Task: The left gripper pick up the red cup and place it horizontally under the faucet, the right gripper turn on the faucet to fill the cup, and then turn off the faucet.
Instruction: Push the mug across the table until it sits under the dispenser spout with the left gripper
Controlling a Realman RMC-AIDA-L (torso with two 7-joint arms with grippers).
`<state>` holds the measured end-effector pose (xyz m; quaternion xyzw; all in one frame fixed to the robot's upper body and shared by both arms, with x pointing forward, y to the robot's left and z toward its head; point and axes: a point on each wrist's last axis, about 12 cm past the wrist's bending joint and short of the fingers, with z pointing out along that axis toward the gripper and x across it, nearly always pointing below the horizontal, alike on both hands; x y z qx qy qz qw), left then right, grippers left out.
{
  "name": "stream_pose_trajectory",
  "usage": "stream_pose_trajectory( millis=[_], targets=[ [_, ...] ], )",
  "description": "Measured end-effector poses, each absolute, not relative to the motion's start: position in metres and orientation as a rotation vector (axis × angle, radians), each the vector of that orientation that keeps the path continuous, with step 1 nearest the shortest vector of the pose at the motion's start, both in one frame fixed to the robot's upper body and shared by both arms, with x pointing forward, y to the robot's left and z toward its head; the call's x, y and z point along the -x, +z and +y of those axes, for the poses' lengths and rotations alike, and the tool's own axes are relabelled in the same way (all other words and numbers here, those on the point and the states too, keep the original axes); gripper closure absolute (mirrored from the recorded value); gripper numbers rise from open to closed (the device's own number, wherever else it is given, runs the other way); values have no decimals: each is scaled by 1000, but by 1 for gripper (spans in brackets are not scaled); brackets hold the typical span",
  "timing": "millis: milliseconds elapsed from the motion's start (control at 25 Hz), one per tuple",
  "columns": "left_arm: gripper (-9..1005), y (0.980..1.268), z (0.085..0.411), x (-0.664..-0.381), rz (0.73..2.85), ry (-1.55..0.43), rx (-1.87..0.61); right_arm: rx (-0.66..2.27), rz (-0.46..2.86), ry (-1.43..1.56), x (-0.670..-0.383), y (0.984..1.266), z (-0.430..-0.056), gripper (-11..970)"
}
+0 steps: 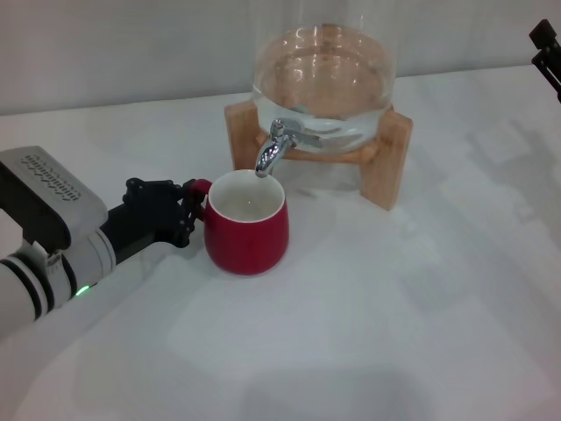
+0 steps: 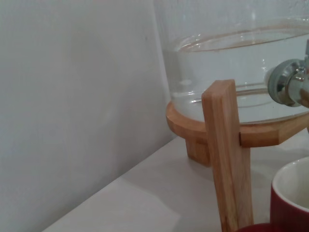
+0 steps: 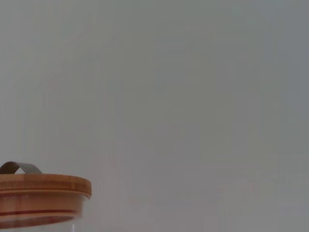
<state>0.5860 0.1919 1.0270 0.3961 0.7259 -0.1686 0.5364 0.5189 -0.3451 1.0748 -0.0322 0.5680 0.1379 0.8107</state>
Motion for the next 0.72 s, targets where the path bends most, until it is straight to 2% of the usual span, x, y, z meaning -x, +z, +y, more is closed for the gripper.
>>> stream_pose_trajectory(
  millis=[720],
  targets=[
    [906,1029,190,-588,1721,-401,-951,68,1214,294,-519,1075,-345,91]
  ],
)
